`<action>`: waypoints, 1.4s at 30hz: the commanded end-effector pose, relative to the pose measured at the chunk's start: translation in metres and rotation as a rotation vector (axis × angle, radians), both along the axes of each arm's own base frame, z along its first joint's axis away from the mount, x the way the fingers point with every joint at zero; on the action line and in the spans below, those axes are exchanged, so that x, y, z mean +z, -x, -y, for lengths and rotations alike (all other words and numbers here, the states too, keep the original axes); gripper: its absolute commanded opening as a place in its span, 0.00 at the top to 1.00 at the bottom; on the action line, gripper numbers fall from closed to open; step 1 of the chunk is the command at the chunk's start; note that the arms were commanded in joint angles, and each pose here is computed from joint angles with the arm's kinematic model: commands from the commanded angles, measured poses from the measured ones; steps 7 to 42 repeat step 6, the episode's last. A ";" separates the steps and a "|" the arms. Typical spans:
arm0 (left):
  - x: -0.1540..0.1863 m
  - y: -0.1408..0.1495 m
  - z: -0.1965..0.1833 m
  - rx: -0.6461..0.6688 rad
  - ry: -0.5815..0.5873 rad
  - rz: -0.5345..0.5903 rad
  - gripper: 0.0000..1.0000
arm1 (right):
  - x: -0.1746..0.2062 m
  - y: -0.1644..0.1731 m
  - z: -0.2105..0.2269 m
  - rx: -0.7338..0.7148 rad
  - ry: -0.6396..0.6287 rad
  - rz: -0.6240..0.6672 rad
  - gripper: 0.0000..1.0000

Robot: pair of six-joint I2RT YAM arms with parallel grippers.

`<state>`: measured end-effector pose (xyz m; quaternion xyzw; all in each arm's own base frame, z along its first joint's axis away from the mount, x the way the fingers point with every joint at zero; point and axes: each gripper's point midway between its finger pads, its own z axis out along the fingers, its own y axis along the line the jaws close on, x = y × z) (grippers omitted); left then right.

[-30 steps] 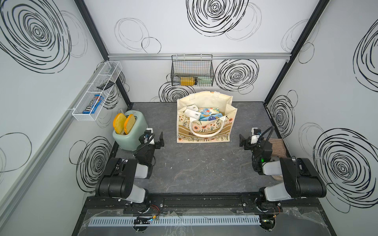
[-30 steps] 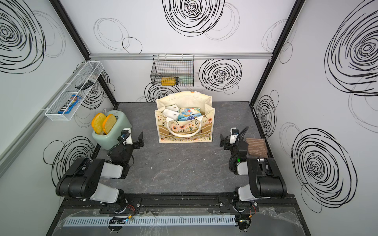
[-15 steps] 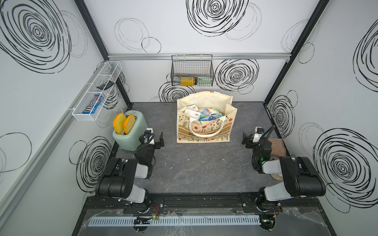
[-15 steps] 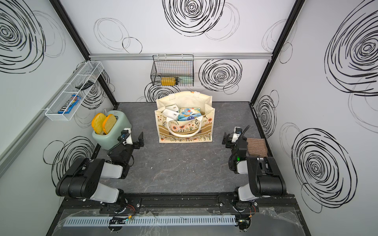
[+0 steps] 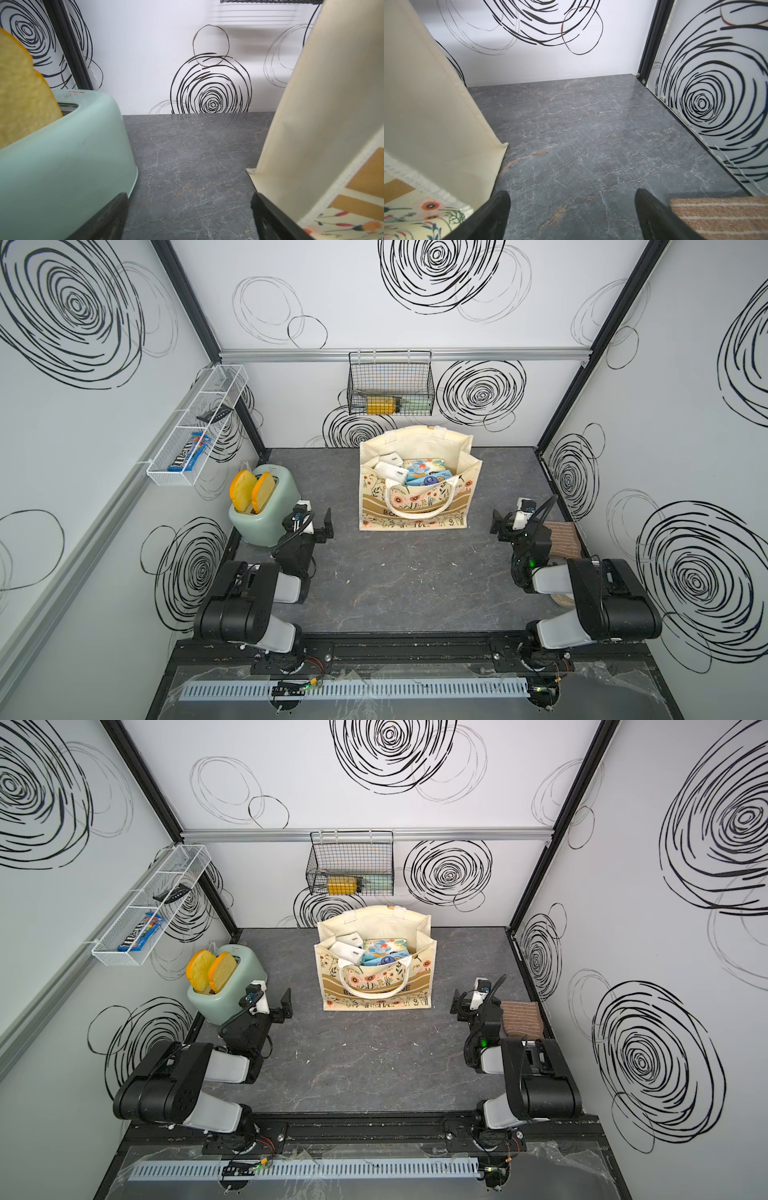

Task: Put tissues into the canvas bag
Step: Reset both arms

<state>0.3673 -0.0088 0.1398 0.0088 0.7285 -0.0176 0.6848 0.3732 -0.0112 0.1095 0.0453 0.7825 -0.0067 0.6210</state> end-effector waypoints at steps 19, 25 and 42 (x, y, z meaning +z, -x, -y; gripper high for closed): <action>0.012 0.001 0.002 -0.011 0.009 0.049 0.04 | 0.009 -0.004 -0.001 0.006 -0.003 0.025 0.03; 0.012 0.001 0.002 -0.011 0.009 0.049 0.04 | 0.009 -0.004 -0.001 0.006 -0.003 0.025 0.03; 0.012 0.001 0.002 -0.011 0.009 0.049 0.04 | 0.009 -0.004 -0.001 0.006 -0.003 0.025 0.03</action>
